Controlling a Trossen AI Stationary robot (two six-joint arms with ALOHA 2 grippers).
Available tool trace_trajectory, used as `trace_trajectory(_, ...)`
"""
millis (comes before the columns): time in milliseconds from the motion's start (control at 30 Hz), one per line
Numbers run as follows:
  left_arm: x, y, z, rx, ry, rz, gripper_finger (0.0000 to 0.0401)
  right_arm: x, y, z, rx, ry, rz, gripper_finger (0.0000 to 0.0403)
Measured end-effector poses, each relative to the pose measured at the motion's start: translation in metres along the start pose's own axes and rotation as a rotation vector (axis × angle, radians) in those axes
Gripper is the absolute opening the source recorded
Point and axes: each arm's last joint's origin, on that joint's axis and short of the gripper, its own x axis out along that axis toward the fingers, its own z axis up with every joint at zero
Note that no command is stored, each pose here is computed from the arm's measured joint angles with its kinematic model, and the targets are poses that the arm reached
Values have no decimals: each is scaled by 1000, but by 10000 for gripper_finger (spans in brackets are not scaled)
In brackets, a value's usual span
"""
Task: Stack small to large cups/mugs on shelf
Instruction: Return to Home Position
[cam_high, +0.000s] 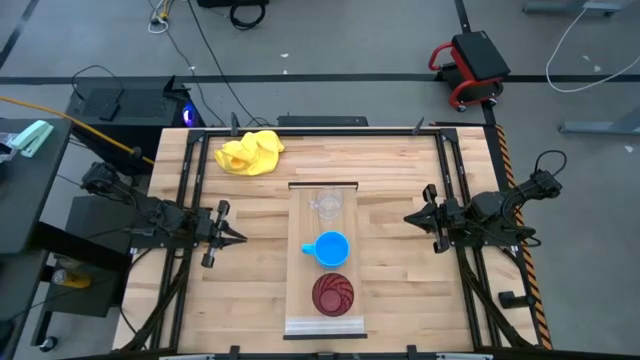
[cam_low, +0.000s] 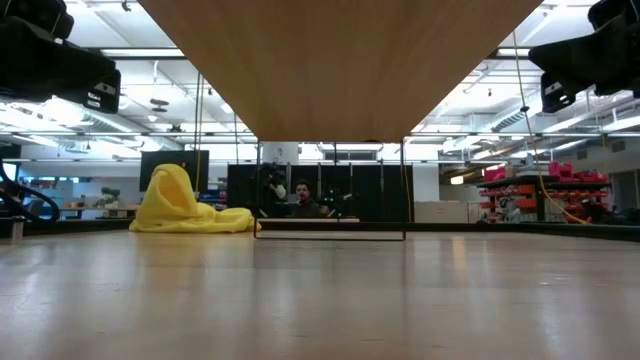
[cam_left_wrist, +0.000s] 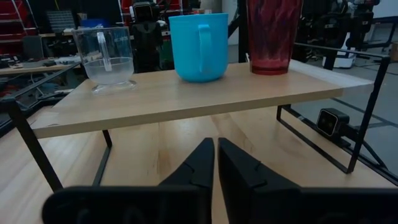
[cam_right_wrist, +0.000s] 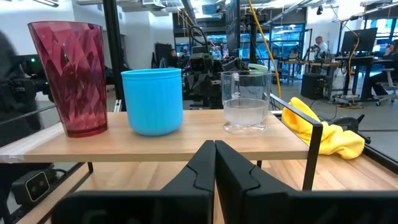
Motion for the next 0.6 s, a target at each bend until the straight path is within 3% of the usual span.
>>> trace_trajectory(600, 0, 0, 0, -1, 0, 0, 35, 0, 0, 0, 0, 0, 0, 14)
